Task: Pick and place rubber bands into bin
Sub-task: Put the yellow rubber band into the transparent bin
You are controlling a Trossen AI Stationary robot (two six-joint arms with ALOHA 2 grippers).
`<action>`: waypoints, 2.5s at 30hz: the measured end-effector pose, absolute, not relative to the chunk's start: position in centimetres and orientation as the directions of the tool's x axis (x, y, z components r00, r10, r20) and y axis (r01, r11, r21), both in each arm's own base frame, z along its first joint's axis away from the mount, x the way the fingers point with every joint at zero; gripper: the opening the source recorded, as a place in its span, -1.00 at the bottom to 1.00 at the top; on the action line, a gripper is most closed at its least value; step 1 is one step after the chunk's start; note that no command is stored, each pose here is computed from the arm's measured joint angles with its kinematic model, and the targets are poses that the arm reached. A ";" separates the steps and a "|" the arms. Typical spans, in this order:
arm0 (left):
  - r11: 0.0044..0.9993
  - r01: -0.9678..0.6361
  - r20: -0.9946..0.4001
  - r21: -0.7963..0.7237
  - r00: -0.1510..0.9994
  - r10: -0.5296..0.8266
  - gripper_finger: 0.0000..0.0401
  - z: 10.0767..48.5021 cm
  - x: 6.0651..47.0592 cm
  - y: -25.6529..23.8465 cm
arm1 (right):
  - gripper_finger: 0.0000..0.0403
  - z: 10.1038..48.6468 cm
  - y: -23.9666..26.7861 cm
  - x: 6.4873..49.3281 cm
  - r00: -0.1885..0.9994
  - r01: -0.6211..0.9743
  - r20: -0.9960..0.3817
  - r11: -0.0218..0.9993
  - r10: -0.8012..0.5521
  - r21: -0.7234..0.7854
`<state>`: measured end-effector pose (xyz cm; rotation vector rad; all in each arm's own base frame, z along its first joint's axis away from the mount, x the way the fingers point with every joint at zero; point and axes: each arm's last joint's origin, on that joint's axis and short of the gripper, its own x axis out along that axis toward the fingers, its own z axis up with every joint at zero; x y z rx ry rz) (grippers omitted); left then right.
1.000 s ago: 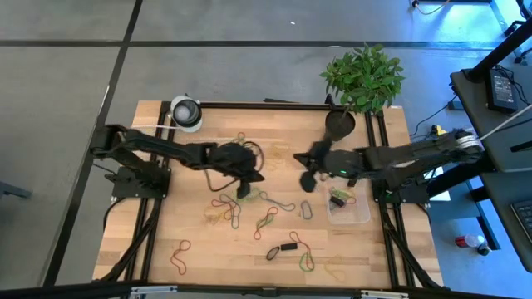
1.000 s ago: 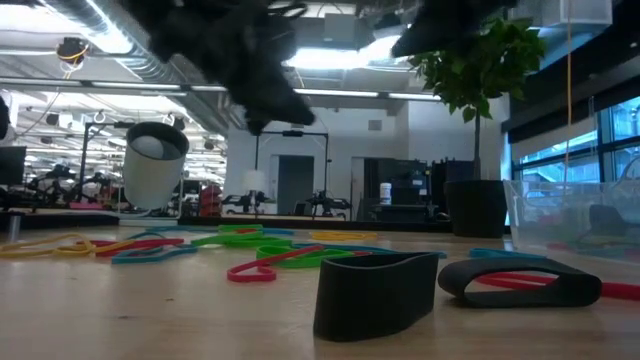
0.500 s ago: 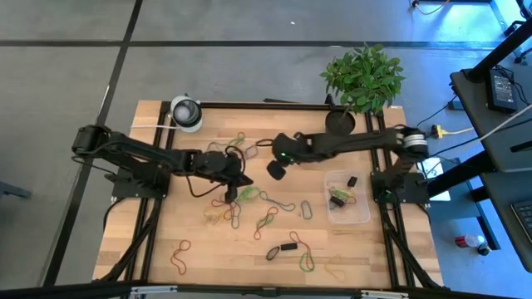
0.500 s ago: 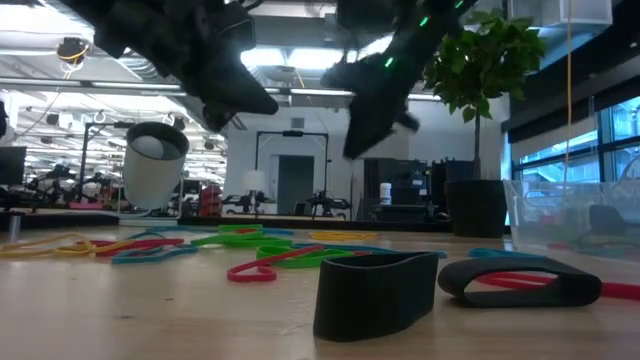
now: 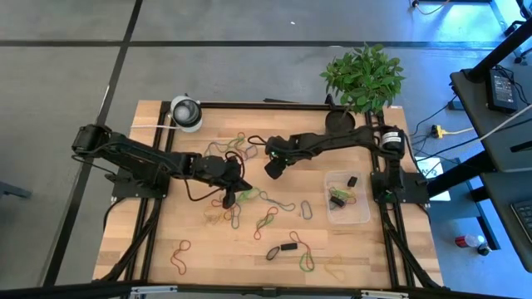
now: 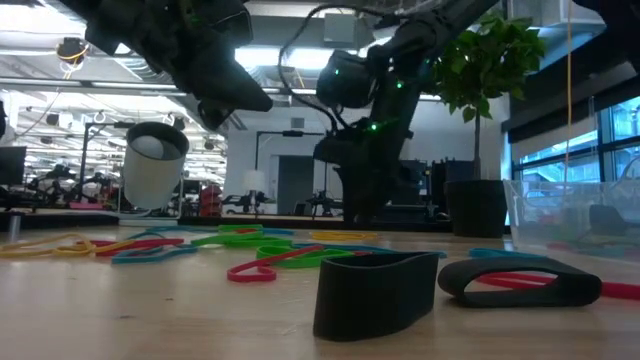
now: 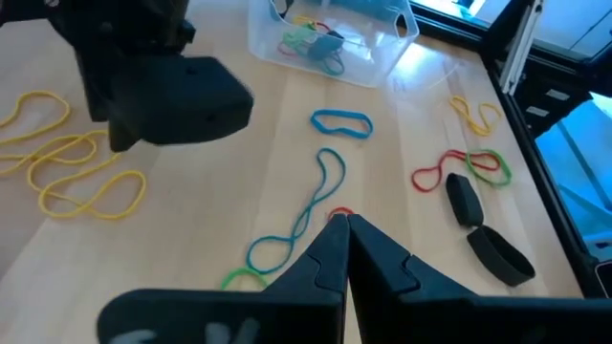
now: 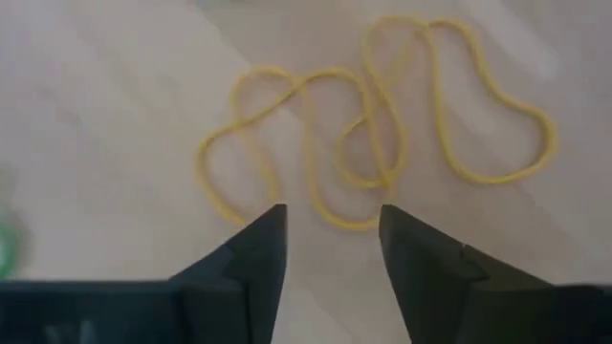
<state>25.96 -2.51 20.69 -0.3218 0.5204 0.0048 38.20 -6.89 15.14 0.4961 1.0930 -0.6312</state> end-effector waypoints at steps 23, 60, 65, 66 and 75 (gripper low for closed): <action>0.951 -0.103 -0.492 -0.292 0.869 -0.057 -0.99 20.7 26.0 -2.4 | -0.96 13.0 -8.4 37.8 0.229 0.716 -0.946 0.699 -0.229 0.005; 0.955 -0.144 -0.477 -0.258 0.879 0.004 -0.99 20.8 26.1 -2.3 | -1.00 35.1 0.7 18.8 0.377 0.819 -0.865 0.556 -0.330 0.145; 0.955 -0.145 -0.476 -0.258 0.879 0.005 -0.99 20.8 26.1 -2.2 | -1.00 35.2 2.5 15.1 0.259 0.873 -0.927 0.477 -0.270 0.105; 0.955 -0.147 -0.477 -0.257 0.879 0.007 -0.99 20.8 26.1 -2.2 | -1.00 35.2 2.8 14.8 0.245 0.876 -0.936 0.472 -0.252 0.103; 0.952 -0.191 -0.473 -0.241 0.879 0.056 -0.99 20.8 26.1 -2.1 | -1.00 32.1 5.5 15.6 0.255 0.856 -0.961 0.487 -0.110 0.171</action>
